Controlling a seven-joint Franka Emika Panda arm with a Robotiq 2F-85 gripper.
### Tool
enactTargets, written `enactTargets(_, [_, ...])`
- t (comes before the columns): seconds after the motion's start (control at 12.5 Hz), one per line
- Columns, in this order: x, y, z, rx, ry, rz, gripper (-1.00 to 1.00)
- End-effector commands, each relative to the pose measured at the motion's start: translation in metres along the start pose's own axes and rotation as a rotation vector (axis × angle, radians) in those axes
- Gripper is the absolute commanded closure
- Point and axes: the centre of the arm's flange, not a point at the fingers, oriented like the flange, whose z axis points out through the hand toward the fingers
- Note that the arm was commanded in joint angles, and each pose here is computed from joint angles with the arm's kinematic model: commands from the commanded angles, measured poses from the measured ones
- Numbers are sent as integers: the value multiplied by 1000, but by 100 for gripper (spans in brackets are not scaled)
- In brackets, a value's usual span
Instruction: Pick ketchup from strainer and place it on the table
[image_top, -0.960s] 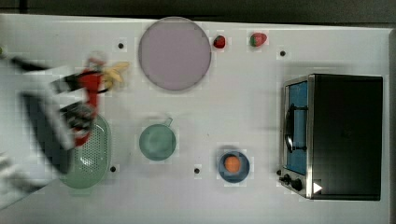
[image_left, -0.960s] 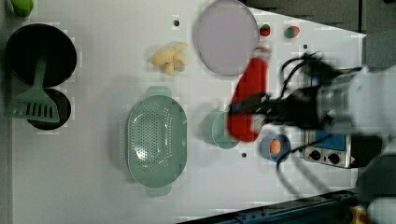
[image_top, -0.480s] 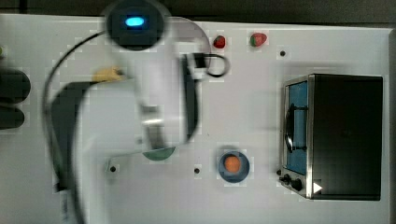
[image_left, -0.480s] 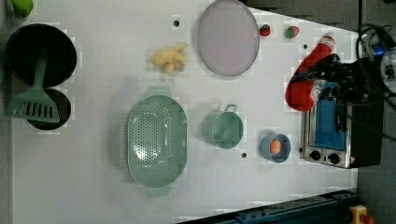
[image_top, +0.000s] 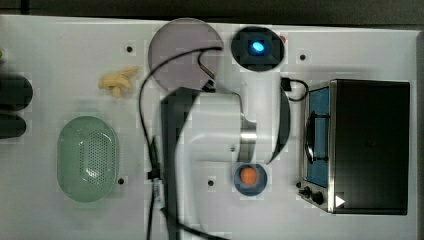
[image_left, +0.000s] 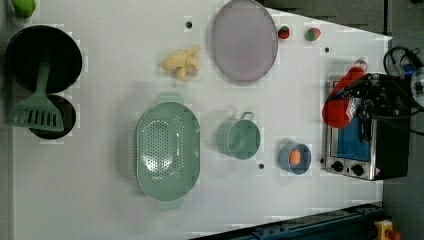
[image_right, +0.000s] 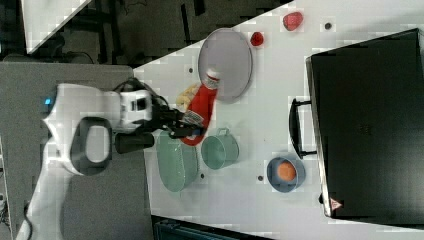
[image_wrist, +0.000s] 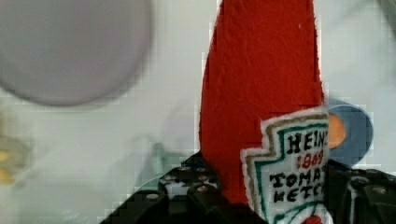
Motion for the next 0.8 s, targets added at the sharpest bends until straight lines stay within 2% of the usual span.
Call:
enactTargets(0.08, [-2,7,27,15,34,-80,-21])
enactTargets(0.32, [-3,18,83,40,57,-66,-21])
enactTargets(0.56, [-9,19,141,55,48,-72,-21])
enactTargets(0.72, [-7,22,167,49,46,-82,-21])
enactTargets(0.8, [-4,23,176,36,54,-101,-27])
